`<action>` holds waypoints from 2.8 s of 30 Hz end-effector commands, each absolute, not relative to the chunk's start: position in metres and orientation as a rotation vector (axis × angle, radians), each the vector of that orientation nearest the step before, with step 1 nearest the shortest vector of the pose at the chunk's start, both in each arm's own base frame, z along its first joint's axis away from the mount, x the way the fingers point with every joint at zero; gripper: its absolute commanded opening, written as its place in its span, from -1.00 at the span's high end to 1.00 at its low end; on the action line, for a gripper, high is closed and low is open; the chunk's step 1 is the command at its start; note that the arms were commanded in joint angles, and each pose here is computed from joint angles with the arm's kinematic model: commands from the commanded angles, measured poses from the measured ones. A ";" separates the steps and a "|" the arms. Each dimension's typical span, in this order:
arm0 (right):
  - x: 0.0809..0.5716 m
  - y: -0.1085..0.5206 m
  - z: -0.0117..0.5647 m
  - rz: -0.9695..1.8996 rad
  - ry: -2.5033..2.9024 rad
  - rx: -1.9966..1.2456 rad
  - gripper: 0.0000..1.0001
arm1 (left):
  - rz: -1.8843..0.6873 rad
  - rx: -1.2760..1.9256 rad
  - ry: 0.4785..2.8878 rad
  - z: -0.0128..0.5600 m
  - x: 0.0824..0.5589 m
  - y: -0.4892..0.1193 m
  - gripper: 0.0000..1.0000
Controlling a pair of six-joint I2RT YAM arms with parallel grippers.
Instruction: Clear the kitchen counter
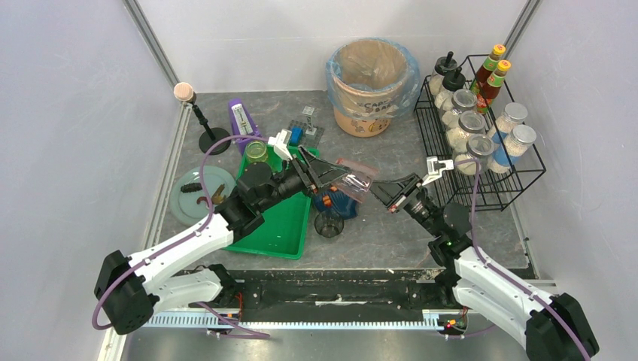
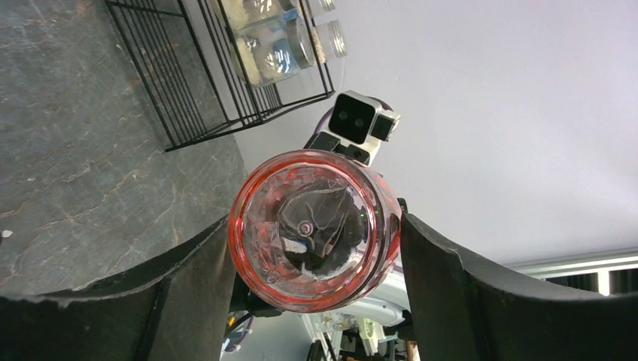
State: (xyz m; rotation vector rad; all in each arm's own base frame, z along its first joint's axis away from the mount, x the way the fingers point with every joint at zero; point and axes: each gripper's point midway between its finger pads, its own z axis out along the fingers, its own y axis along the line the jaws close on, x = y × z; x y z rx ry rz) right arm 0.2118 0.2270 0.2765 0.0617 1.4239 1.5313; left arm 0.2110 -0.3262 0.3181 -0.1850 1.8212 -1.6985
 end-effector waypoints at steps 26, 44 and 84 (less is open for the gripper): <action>0.218 0.189 0.248 0.986 1.619 -0.106 -0.96 | -0.054 0.008 1.833 0.229 0.364 -0.179 0.82; 0.210 0.168 0.238 0.880 1.677 -0.083 -0.96 | 0.104 0.028 1.953 0.115 0.427 -0.194 0.36; 0.213 0.282 0.135 0.795 2.332 -0.408 -0.50 | -0.586 0.043 2.025 0.250 0.231 -0.163 -0.99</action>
